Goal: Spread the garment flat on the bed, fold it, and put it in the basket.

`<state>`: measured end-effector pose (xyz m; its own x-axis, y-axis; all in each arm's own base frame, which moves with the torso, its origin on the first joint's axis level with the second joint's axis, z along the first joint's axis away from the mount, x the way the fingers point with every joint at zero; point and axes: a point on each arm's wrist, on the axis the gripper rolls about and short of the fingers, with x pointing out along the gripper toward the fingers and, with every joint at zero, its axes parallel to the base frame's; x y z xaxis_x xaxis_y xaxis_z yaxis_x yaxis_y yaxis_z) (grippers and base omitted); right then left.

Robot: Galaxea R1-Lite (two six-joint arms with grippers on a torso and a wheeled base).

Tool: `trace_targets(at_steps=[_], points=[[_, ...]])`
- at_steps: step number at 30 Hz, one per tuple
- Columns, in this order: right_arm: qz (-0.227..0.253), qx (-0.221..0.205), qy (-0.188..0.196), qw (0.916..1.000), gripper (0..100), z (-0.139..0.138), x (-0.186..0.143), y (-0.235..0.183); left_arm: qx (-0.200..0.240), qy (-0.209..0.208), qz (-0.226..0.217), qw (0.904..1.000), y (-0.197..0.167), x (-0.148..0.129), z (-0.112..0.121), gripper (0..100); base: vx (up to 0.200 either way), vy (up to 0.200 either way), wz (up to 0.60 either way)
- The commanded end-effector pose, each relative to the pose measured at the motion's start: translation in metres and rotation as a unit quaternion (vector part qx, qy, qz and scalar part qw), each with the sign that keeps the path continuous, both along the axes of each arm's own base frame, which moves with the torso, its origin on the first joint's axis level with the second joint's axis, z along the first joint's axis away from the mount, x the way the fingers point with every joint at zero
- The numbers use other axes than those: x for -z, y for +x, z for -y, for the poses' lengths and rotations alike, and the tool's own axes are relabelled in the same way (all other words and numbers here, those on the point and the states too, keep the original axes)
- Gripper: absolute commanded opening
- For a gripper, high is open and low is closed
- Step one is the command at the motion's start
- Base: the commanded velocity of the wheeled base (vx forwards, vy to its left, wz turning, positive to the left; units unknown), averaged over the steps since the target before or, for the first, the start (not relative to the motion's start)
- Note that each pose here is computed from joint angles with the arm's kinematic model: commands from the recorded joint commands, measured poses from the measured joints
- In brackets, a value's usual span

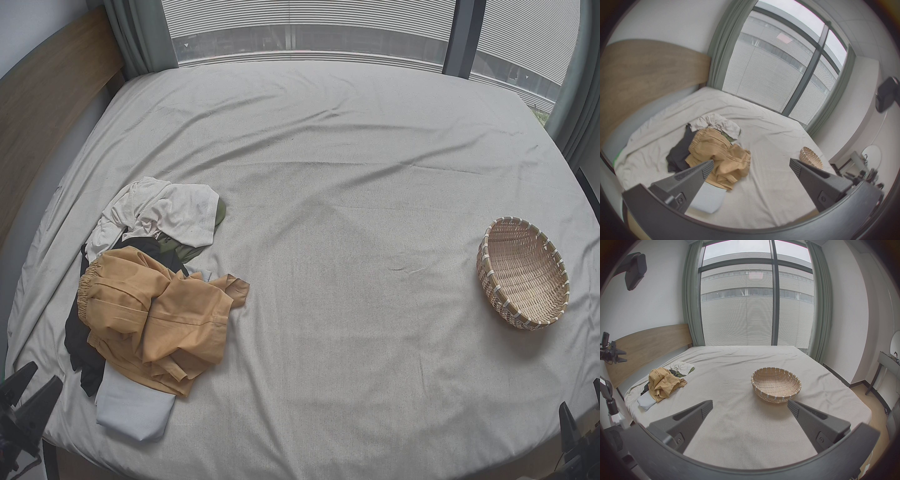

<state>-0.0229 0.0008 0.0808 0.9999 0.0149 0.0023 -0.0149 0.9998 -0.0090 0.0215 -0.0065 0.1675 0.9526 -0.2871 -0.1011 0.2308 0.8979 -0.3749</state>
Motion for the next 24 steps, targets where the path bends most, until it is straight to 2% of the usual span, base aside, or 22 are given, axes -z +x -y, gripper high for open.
trace_targets(at_steps=[1, 8, 18, 24], points=[[-0.005, 0.0, 0.0, 1.0, 100, 0.0, 0.005, 0.001, 0.015, -0.037, -0.081, 0.9959, 0.041, -0.003, 0.005, 100, 0.0, 0.0, 0.0], [-0.004, -0.001, 0.0, 1.0, 100, 0.0, 0.005, 0.001, 0.006, -0.04, -0.145, 0.9886, 0.072, 0.007, 0.007, 100, 0.0, 0.0, 0.0], [-0.002, -0.003, -0.002, 1.0, 100, 0.0, 0.005, 0.0, 0.002, -0.038, -0.173, 0.9841, 0.087, 0.017, 0.008, 100, 0.0, 0.0, 0.0], [-0.005, -0.005, -0.004, 1.0, 100, 0.0, 0.006, 0.0, -0.006, -0.035, -0.222, 0.9744, 0.098, 0.032, 0.008, 100, 0.0, 0.0, 0.0]])
